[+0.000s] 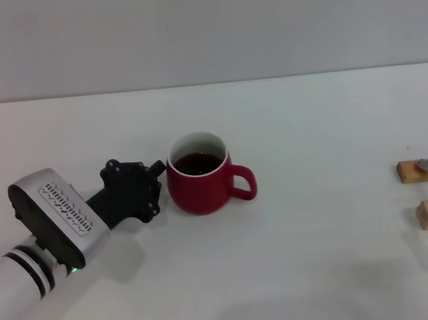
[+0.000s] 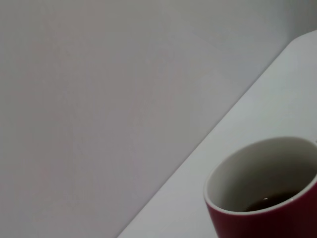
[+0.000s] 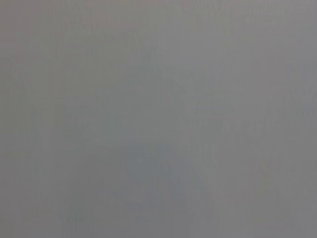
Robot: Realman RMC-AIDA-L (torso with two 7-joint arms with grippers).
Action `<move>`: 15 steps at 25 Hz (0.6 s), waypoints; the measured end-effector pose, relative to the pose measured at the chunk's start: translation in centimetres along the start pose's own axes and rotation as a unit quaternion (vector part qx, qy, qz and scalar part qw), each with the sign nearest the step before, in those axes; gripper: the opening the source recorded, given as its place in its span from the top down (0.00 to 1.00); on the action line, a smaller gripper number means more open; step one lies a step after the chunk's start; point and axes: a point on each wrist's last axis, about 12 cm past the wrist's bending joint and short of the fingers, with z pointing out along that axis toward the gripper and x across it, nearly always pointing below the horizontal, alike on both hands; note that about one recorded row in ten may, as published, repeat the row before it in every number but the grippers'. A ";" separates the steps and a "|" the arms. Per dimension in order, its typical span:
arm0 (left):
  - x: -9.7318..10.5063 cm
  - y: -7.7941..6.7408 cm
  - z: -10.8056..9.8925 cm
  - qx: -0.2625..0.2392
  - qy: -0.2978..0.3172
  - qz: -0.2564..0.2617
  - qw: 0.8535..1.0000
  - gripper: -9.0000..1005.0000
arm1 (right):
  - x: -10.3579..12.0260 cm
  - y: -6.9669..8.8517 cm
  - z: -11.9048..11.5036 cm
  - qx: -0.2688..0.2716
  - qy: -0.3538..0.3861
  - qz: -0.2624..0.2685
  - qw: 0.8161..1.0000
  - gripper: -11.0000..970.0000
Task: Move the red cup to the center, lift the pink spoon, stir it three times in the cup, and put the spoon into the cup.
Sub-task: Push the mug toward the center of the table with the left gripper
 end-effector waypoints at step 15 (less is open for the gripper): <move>-0.5 -2.1 -0.1 0.029 -0.015 -0.008 0.999 0.99 | 0.0 0.0 0.1 -0.002 0.001 -0.001 1.000 0.28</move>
